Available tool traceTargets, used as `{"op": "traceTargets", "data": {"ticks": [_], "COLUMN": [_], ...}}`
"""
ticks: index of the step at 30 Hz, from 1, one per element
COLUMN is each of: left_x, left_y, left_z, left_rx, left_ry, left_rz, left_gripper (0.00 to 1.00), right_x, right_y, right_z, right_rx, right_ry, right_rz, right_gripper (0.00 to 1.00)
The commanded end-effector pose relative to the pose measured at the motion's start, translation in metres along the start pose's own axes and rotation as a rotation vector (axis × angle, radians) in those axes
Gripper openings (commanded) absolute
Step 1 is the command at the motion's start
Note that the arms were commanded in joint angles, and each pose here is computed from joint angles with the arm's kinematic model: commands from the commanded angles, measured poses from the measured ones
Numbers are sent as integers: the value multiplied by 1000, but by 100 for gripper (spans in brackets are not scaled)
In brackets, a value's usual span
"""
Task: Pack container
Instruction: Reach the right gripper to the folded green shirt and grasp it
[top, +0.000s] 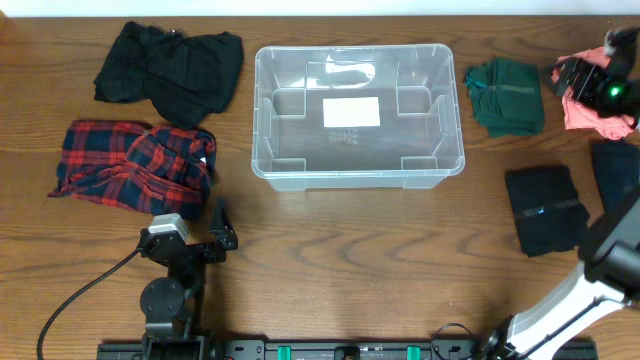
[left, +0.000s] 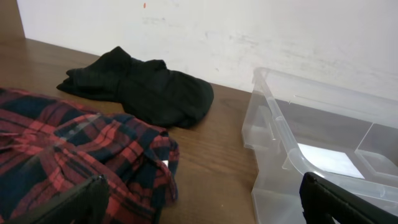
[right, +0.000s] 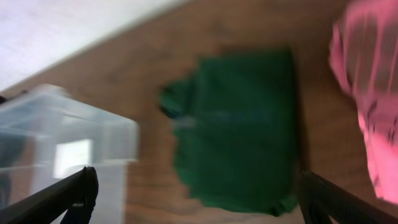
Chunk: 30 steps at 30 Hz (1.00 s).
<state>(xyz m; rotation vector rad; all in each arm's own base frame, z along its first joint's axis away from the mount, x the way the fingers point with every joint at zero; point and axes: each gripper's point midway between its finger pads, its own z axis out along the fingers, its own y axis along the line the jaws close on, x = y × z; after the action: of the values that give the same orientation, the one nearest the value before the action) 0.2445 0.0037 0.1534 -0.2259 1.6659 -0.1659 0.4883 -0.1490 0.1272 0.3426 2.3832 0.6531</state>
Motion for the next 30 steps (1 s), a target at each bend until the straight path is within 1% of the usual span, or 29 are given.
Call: {"op": "traceTargets", "data": {"ticks": [1, 4, 10, 14, 20, 23, 25, 26, 27, 28, 29, 30], "left_x": [16, 16, 16, 16, 16, 16, 16, 16, 16, 16, 16, 16], "left_y": [8, 8, 8, 8, 8, 8, 8, 8, 8, 8, 8, 8], "left_z": [1, 1, 1, 1, 1, 1, 1, 1, 1, 1, 1, 1], "left_rx": [-35, -35, -35, -35, -35, -35, -35, -35, -35, -35, -35, -35], "left_ry": [44, 44, 44, 44, 44, 44, 44, 44, 44, 44, 44, 44], "left_rz": [18, 18, 18, 18, 18, 18, 18, 18, 18, 18, 18, 18], "left_gripper": [98, 98, 98, 98, 98, 98, 98, 98, 98, 98, 98, 98], "right_x": [12, 21, 31, 47, 61, 60, 60, 60, 61, 61, 61, 61], "right_y": [-25, -32, -45, -48, -39, -31, -27, -24, -23, -23, -24, -25], "right_z": [17, 34, 57, 79, 108, 116, 121, 122, 124, 124, 124, 124], "right_rx": [-19, -58, -61, -70, -91, -77, -69, -72, -72, -65, -60, -54], "right_ry": [32, 53, 69, 112, 152, 151, 151, 154, 156, 158, 159, 158], "right_rz": [26, 14, 17, 34, 30, 14, 12, 7, 4, 2, 8, 23], "right_gripper": [99, 99, 99, 99, 98, 93, 82, 67, 49, 34, 24, 10]}}
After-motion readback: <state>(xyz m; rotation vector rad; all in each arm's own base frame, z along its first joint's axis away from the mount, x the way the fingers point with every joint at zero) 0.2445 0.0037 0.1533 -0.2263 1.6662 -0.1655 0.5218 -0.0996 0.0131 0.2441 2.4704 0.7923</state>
